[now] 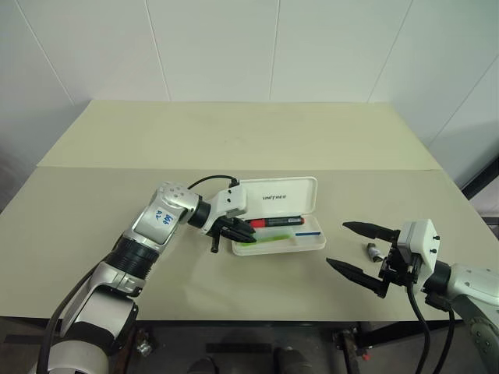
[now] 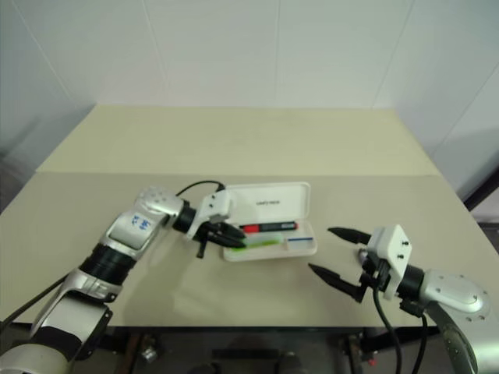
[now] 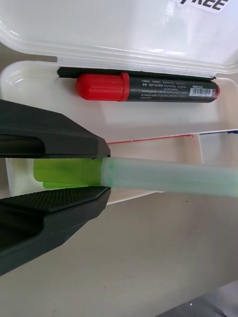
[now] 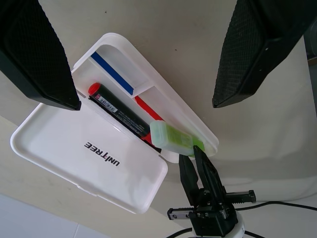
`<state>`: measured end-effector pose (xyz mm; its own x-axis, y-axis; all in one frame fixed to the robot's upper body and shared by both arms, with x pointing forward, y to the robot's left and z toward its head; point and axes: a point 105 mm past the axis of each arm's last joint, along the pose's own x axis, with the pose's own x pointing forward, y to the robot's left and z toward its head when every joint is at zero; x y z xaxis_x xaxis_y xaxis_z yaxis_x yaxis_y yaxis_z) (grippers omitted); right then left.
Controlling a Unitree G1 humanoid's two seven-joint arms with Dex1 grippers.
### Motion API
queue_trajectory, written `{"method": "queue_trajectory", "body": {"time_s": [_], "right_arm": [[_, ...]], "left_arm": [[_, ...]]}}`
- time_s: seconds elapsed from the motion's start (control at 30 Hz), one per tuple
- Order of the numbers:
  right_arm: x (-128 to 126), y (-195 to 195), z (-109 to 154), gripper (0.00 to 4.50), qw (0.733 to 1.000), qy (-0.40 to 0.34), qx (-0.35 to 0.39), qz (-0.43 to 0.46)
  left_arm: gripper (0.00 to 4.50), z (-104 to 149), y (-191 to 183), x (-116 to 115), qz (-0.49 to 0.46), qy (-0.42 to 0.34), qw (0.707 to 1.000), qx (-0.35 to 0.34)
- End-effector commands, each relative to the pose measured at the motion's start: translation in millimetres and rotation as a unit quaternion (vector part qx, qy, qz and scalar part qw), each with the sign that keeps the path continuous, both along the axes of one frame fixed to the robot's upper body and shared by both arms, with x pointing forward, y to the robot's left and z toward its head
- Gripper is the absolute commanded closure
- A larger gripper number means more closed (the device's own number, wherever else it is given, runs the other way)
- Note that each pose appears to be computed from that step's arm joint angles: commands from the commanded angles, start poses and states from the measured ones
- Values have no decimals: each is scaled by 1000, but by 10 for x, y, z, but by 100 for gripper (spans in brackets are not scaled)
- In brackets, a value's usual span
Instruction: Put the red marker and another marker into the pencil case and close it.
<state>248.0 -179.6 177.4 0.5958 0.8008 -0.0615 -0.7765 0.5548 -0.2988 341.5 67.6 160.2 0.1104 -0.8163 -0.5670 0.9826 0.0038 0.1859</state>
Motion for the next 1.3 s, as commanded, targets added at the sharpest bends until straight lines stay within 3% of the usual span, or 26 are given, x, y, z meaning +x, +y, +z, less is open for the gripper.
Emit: {"method": "queue_trajectory", "body": {"time_s": [0.03,0.27,0.67,1.3], "right_arm": [[-22,5,93,0,1000,-27,2,0],[-20,27,72,0,1000,-28,6,0],[-15,44,53,0,999,-30,12,-4],[18,99,46,0,999,-32,20,-2]], "left_arm": [[400,181,-52,-7,-8,-39,999,5],[400,169,-67,-7,-1,-57,998,27],[9,179,-143,-47,-12,-60,998,22],[9,190,-174,-248,-83,-39,996,-11]]}}
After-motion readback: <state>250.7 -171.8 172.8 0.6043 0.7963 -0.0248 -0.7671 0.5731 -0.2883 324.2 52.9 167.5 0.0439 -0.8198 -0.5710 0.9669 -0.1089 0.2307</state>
